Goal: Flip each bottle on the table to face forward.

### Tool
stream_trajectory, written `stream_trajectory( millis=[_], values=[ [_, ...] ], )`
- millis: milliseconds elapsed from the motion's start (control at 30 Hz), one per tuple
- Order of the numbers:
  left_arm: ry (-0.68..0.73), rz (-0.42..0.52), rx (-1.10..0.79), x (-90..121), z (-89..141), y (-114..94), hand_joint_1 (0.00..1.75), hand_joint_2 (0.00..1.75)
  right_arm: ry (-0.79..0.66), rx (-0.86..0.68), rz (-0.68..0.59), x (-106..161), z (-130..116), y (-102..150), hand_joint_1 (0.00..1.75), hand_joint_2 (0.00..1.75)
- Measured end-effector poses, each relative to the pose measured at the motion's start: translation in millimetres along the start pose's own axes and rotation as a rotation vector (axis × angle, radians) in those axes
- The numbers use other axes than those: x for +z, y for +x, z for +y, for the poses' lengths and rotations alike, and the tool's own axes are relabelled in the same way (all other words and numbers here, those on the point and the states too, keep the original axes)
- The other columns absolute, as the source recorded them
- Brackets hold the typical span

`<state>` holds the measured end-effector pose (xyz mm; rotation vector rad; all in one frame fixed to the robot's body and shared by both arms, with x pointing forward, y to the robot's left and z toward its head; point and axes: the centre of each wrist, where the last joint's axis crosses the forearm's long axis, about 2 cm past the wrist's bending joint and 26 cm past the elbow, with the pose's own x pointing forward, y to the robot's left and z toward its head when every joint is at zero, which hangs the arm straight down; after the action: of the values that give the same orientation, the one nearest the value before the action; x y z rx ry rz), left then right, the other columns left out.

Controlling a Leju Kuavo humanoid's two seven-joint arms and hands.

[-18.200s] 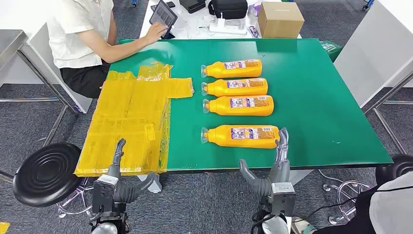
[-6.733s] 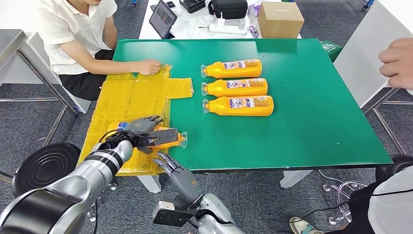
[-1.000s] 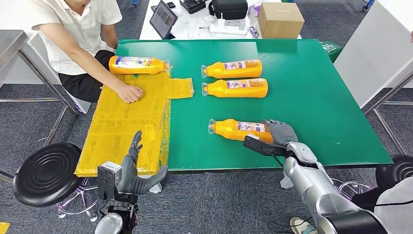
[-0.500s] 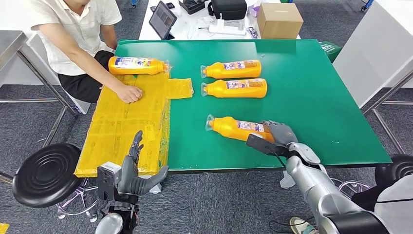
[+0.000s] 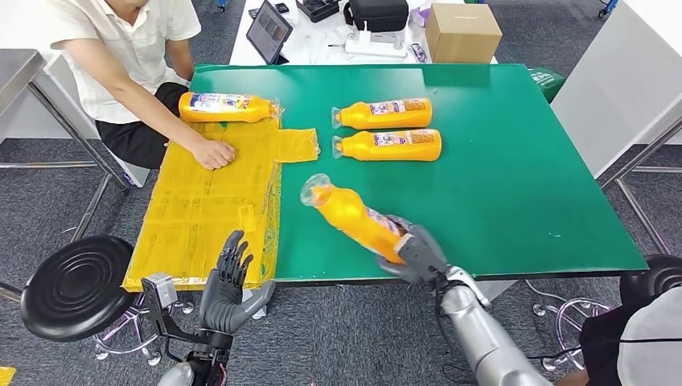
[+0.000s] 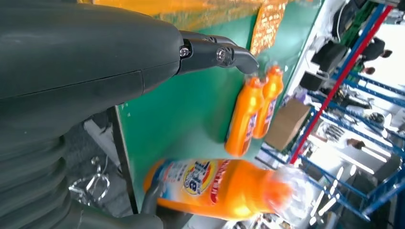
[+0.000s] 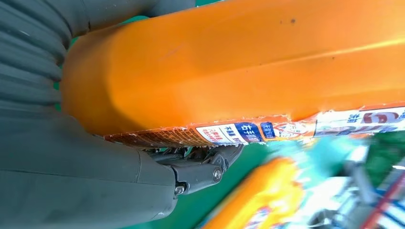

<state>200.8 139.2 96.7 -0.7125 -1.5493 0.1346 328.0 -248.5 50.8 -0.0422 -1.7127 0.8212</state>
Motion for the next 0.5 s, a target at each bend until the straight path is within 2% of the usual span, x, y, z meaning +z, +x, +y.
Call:
stream_trajectory(
  millis=[267, 500],
  values=[
    [-0.025, -0.002, 0.011, -8.3, -0.9, 4.6, 0.00, 1.75, 0.026, -0.093, -0.147, -26.3, 41.5, 48.0, 1.75, 1.75],
    [-0.092, -0.016, 0.005, -24.7, -3.2, 11.3, 0.00, 1.75, 0.141, -0.181, -0.246, -47.2, 88.8, 87.7, 1.75, 1.75]
  ],
)
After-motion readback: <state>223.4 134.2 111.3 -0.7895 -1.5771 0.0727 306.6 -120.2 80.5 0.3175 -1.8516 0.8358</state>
